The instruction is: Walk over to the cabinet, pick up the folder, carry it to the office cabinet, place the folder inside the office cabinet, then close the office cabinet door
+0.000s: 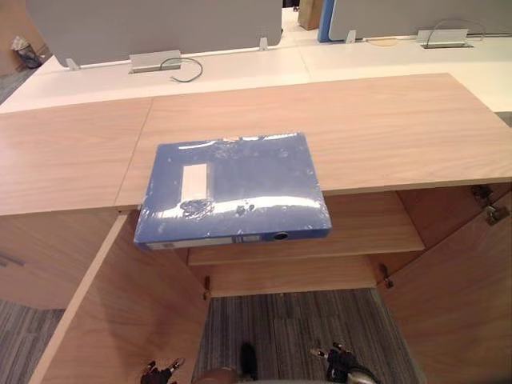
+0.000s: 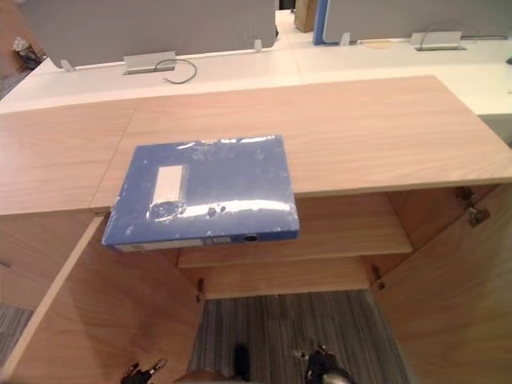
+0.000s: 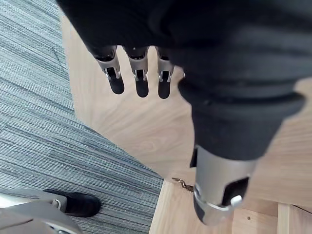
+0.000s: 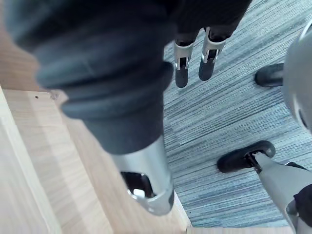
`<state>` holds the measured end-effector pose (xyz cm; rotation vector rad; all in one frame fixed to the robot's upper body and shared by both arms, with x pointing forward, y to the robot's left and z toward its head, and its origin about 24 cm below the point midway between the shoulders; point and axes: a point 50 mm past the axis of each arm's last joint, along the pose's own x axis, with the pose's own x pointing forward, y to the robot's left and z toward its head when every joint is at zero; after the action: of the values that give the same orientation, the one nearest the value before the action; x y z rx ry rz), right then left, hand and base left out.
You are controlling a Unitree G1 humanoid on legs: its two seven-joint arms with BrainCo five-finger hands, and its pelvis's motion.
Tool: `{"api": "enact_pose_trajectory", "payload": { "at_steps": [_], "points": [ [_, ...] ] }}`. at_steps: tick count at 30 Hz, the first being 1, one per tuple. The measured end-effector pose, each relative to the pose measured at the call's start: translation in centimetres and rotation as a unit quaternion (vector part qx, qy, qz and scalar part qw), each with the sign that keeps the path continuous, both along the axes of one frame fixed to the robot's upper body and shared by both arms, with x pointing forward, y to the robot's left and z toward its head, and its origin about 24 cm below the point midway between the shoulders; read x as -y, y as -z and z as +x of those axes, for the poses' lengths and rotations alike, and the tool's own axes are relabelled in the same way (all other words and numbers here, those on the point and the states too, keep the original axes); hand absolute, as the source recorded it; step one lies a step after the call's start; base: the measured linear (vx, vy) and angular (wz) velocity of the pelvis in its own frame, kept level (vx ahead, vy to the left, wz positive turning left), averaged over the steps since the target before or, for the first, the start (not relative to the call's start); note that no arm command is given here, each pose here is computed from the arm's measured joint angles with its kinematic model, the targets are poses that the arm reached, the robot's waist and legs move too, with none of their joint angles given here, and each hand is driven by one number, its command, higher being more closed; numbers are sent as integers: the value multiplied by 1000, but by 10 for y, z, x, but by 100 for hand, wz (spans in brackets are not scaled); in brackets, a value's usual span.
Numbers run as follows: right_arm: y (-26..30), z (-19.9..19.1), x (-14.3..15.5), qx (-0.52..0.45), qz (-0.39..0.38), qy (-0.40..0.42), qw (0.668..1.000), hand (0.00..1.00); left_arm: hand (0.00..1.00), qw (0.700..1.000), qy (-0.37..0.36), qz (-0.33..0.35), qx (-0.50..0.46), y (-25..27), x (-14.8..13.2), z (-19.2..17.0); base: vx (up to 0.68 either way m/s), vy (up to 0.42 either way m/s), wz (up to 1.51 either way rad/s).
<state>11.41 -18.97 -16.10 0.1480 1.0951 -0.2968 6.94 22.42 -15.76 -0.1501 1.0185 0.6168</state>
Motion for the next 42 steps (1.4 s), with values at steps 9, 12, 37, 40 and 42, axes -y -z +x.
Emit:
{"api": "enact_pose_trajectory", "payload": {
  "at_steps": [9, 12, 37, 40, 42],
  "points": [
    [-2, 4, 0, 9, -4, -21, 1000, 0, 0, 999, 28, -20, -2, 2, 6, -4, -16, 52, -9],
    [0, 0, -1, 1, -2, -33, 999, 0, 0, 999, 20, -38, 10, 1, 3, -4, -65, -121, 53],
    [3, -8, 0, -34, -10, -103, 994, 0, 0, 928, 58, -174, 323, -75, 44, 75, 21, -104, 22],
    [3, -5, 0, -34, -14, -102, 994, 0, 0, 920, 41, -128, 368, -97, 36, 77, 2, 14, 48],
    [3, -4, -1, -32, -19, -99, 994, 0, 0, 921, 34, -101, 376, -105, 34, 77, 3, -2, 57]
  ]
}}
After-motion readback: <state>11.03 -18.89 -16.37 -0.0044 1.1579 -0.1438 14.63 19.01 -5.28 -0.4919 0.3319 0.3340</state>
